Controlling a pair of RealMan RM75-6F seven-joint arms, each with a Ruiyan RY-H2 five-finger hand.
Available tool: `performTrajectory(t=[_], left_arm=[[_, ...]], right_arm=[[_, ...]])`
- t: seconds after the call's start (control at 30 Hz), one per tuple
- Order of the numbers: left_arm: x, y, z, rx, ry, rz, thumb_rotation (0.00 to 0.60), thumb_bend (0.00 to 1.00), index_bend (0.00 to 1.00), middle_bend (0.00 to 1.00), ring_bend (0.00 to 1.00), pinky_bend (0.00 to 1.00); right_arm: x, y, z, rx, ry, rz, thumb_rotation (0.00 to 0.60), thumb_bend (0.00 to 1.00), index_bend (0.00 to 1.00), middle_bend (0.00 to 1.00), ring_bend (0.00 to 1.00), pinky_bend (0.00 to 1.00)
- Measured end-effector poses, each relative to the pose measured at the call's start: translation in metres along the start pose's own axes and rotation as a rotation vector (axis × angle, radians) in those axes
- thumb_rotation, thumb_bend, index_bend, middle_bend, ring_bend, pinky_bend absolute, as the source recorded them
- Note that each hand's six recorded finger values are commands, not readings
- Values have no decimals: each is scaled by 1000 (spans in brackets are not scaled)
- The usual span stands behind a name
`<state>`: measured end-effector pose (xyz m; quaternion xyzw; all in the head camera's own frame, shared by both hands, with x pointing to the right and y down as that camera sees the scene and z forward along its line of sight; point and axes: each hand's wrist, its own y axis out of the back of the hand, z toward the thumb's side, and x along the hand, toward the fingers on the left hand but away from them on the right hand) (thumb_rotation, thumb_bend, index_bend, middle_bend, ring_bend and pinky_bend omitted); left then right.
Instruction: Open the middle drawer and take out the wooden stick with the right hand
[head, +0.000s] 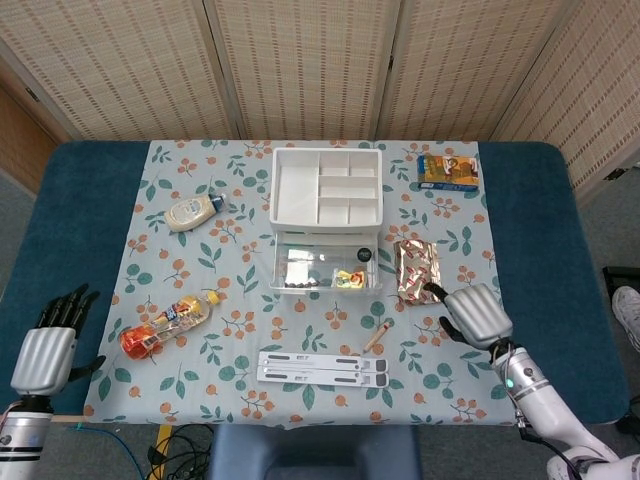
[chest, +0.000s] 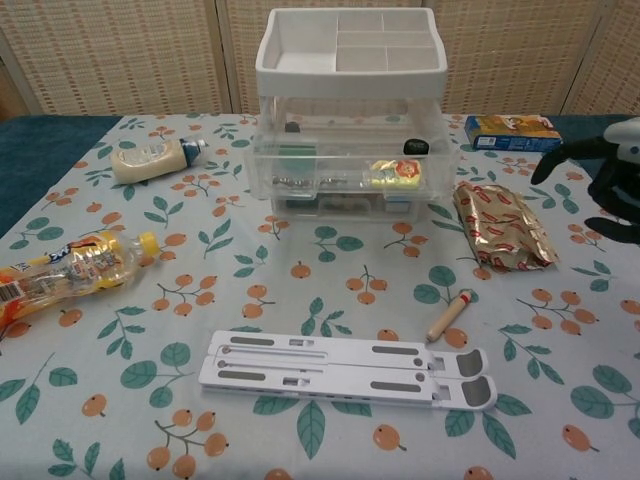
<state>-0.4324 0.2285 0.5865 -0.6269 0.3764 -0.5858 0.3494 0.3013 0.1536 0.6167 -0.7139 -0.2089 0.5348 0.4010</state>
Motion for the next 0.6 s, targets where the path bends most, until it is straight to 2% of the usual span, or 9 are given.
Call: performTrajectory(t=[0.1, 0.23, 0.33, 0.43, 0.6], left_arm=[[2, 0, 3, -1, -8, 1, 600, 136, 98, 67, 100, 105], [4, 1, 8, -7, -16, 8, 600, 136, 98, 67, 100, 105], [5, 3, 8, -8, -15, 15, 600, 136, 98, 67, 100, 105], [5, 5, 8, -11, -13, 23, 600, 136, 98, 67, 100, 105], [1, 7, 10, -11, -17, 30, 600, 136, 98, 67, 100, 105]], right_arm=[[19, 9, -13, 0, -39, -64, 600, 475, 231, 619, 631, 890], [44, 22, -30, -15, -94, -173, 600, 475, 231, 433, 406, 634], [68, 29, -46, -29, -146, -256, 600, 475, 215, 336, 287, 502], [91, 30, -61, -49, -192, -313, 600, 475, 208, 303, 264, 467], [114, 26, -71, -84, -237, -347, 600, 475, 207, 295, 259, 462]])
